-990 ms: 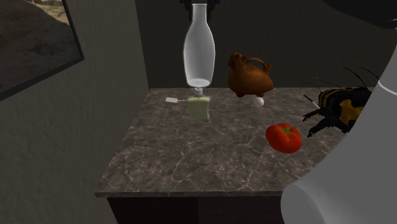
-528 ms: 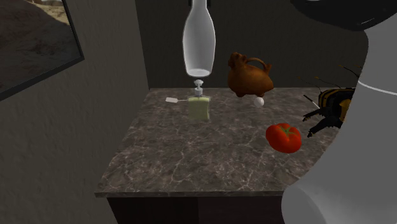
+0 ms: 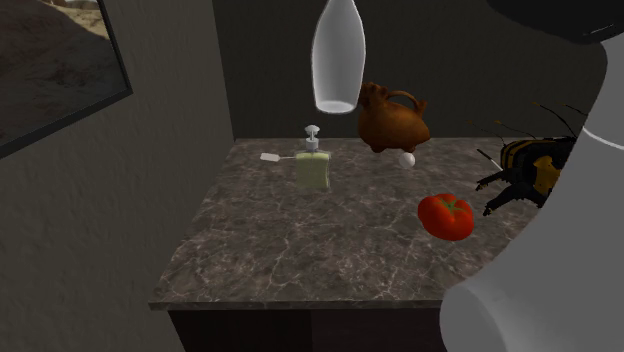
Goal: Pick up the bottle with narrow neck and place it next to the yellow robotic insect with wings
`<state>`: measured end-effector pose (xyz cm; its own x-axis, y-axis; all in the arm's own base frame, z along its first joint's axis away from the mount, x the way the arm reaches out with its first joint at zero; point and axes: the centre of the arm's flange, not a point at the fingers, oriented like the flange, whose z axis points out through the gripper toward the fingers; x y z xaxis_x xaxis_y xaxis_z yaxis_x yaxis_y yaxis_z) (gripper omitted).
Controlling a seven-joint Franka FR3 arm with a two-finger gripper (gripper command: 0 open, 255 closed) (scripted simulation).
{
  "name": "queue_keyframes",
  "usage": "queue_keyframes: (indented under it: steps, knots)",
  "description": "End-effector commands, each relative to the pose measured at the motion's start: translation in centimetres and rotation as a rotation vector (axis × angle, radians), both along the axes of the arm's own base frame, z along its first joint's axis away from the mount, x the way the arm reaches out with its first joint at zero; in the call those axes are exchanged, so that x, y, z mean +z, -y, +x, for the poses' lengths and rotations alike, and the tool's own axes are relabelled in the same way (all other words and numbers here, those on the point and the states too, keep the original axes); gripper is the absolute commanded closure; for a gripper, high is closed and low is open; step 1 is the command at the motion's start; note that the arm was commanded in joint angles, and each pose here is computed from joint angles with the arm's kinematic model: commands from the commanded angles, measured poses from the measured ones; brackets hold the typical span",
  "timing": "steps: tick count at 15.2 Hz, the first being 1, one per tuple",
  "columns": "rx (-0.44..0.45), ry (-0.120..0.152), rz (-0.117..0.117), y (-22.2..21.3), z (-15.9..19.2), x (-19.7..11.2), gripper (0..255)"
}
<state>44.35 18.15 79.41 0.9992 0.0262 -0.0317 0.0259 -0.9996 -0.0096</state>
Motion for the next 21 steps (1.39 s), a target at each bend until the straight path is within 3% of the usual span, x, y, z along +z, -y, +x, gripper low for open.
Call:
queue_keyframes:
  steps: [1,21]
  knots:
    - [0.002,0.0,0.002,2.6,-1.0,-0.1,255]
    - [0.002,0.0,0.002,27.8,-8.8,0.0,255]
